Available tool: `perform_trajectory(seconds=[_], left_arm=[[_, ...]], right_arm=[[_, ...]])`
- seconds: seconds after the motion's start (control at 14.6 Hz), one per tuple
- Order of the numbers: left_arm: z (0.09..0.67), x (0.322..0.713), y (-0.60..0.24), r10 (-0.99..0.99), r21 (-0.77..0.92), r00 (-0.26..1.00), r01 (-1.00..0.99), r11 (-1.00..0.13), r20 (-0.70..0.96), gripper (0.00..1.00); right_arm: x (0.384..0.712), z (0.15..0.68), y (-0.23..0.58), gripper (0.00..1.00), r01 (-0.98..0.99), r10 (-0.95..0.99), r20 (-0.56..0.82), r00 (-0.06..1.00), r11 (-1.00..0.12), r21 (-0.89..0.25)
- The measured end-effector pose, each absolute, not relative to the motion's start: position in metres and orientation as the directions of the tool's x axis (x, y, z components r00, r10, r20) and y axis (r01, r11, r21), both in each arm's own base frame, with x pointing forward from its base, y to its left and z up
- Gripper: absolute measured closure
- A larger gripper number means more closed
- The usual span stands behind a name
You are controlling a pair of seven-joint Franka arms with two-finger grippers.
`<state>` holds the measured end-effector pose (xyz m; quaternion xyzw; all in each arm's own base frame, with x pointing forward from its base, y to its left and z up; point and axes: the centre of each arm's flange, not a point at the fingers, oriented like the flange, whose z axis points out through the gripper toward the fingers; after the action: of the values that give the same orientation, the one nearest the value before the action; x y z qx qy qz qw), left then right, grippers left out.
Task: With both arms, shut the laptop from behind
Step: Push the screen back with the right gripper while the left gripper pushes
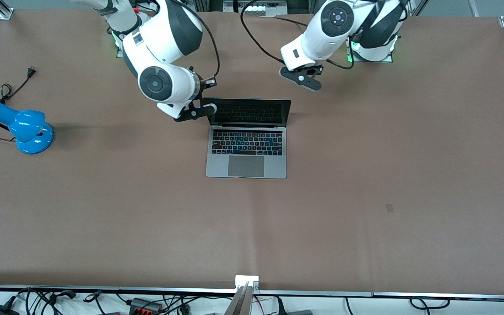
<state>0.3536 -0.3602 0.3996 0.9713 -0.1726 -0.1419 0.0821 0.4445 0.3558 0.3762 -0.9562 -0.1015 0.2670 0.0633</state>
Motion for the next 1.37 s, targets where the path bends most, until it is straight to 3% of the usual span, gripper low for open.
perform_trajectory(seconds=[0.55, 1.37], left_arm=[[0.360, 0.350, -0.369, -0.342, 0.237, 0.934, -0.311, -0.920, -0.103, 0.99], [0.310, 0.405, -0.351, -0.310, 0.346, 0.950, -0.299, -0.889, 0.024, 0.99]], right_arm=[[0.432, 0.365, 0.369, 0.99, 0.159, 0.216, -0.507, 0.835, -0.975, -0.152], [0.476, 0.351, 0.358, 0.99, 0.092, 0.156, -0.438, 0.886, -0.982, -0.164]])
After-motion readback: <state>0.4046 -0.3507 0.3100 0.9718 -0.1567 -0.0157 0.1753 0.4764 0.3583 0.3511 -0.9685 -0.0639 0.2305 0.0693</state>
